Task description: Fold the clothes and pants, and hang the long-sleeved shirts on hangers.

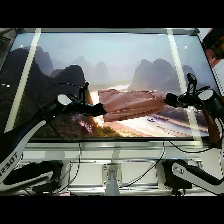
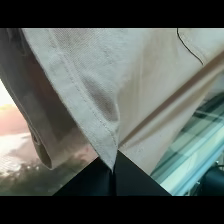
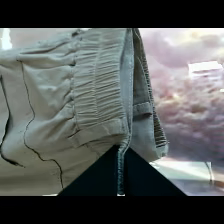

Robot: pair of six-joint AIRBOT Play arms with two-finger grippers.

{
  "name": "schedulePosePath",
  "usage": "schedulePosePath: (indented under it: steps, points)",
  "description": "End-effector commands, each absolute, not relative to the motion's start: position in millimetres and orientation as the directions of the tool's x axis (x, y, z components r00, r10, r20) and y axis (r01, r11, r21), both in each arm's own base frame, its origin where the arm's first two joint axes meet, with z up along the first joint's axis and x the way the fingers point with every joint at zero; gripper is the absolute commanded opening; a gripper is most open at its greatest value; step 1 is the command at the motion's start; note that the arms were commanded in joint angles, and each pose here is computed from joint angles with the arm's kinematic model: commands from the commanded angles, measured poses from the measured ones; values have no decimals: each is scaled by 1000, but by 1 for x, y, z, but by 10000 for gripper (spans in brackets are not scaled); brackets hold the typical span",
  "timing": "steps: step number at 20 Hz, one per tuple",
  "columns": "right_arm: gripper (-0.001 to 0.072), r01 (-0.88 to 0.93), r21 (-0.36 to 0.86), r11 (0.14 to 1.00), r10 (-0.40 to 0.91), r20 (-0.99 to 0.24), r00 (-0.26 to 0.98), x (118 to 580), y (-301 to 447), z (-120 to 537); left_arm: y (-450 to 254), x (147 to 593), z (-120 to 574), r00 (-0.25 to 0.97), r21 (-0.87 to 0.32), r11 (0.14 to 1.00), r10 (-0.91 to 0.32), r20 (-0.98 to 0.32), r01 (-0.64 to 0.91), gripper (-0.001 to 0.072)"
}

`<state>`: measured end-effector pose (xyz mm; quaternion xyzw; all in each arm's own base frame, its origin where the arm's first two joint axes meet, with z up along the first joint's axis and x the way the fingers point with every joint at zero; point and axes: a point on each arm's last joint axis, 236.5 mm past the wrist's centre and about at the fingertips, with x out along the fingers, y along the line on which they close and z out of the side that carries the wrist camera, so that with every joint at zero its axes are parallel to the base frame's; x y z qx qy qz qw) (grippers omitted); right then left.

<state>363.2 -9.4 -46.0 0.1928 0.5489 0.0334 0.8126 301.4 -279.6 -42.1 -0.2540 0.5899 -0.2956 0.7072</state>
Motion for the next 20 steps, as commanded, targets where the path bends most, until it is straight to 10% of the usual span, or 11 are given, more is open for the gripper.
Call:
schedulePosePath:
  steps: [1, 2, 4, 20]
  points:
    - [24, 172, 347, 922, 280, -904, 325, 356, -8, -68, -277, 315, -58, 177, -684, 723, -688, -704, 94, 47]
    - [69, 174, 347, 922, 282, -906, 315, 355, -8, -72, -277, 315, -60, 174, -683, 724, -687, -705, 91, 234]
    - [398, 166, 344, 924, 282, -908, 311, 355, -9, -74, -277, 315, -59, 174, -684, 724, -688, -705, 92, 706]
    - [403, 291, 353, 889, 238, -901, 364, 401, -96, -21, -249, 343, -25, 250, -757, 647, -751, -612, 89, 689]
